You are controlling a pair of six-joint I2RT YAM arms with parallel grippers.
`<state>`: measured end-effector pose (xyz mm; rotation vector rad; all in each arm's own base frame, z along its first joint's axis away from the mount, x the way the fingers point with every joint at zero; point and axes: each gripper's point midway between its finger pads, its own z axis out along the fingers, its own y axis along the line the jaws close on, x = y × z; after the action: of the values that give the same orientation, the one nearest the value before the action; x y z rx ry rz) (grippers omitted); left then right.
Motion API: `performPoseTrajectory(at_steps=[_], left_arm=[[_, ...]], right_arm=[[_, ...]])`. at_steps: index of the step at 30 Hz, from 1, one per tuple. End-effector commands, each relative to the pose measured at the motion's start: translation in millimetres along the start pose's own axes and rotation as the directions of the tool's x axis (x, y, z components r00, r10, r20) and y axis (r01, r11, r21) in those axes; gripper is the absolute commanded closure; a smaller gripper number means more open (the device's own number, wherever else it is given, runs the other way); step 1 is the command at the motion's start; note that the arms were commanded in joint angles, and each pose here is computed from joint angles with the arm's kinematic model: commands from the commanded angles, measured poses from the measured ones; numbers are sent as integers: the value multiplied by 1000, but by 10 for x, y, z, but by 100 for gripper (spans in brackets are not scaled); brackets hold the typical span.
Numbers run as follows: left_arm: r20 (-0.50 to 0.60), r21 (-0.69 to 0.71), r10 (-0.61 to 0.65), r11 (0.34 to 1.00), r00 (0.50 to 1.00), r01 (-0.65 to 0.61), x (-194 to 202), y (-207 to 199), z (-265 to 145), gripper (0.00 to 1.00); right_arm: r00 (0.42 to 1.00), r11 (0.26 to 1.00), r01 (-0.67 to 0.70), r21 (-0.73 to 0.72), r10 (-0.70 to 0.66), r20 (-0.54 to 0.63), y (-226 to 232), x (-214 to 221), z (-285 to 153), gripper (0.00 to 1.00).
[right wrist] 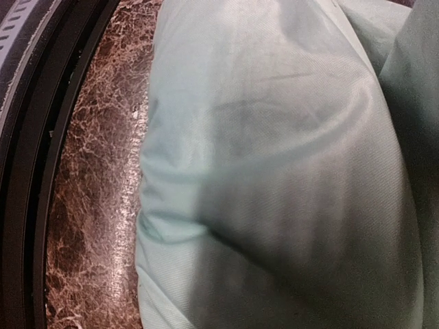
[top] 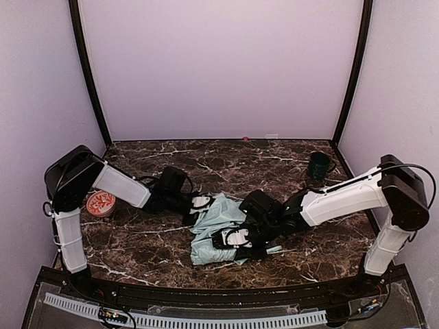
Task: Put away the umbrella
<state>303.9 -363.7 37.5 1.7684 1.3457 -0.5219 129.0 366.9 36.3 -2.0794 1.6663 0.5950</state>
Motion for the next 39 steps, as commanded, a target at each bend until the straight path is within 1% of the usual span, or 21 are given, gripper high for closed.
performPoseTrajectory(at_steps=[1,5,10,11,15,18,20,22,23,25,28,29,30,31,33,34,35,36,37,39], left_arm=[[-71,-276,75,957,995,-92,84,653,-188,100],[-136,-451,78,883,988,-131,199,977,-264,100],[-152,-517,42,848,987,-116,214,1230,-316,100],[-155,-526,33,843,987,-111,216,1273,-331,99],[-179,-588,-81,808,980,-41,540,1617,-536,90],[-189,-643,-152,766,970,-5,714,1839,-699,66],[-182,-672,-212,740,960,36,779,1976,-818,58],[-173,-704,-254,708,952,61,762,2082,-951,55],[-162,-717,-263,694,951,69,691,2115,-1034,54],[-102,-722,-281,680,954,123,464,2117,-1210,54],[48,-665,-292,705,955,249,-95,1927,-1514,55],[93,-629,-287,725,953,280,-301,1784,-1588,57],[123,-575,-276,763,953,295,-465,1546,-1606,59],[152,-528,-239,801,959,283,-683,1326,-1632,60],[180,-401,-132,895,975,195,-1092,743,-1585,61],[184,-310,-74,942,980,129,-1283,383,-1518,61],[191,-206,-39,975,981,79,-1406,33,-1474,61],[181,-90,-35,995,983,52,-1440,-326,-1432,61],[181,-7,-27,1000,983,28,-1494,-624,-1394,61],[128,76,-41,997,991,32,-1432,-974,-1334,59]], right_arm=[[995,948,-87,-306,65,-82,732,180,76,100],[989,936,-136,-325,109,-100,774,212,111,100],[984,932,-160,-326,123,-131,756,236,167,100],[982,929,-166,-331,124,-144,759,255,177,100],[974,924,-183,-334,124,-189,724,300,215,100],[962,917,-223,-331,152,-226,679,343,241,100],[952,911,-259,-321,183,-247,632,362,261,100],[940,904,-292,-312,211,-269,590,379,287,100],[934,900,-307,-309,223,-278,567,389,305,100],[924,889,-338,-309,252,-288,535,385,319,100],[904,861,-398,-318,309,-295,465,394,321,100],[894,846,-423,-326,331,-301,449,403,316,100],[884,829,-446,-336,351,-308,435,416,315,100],[871,810,-475,-343,375,-318,424,437,318,100],[854,781,-511,-359,415,-312,338,381,322,100],[843,763,-532,-368,434,-320,324,385,322,100],[834,747,-547,-378,448,-323,307,381,320,100],[823,730,-565,-384,463,-329,290,386,320,100],[812,715,-580,-389,476,-337,279,395,319,100],[792,684,-609,-401,496,-357,274,413,325,100]])
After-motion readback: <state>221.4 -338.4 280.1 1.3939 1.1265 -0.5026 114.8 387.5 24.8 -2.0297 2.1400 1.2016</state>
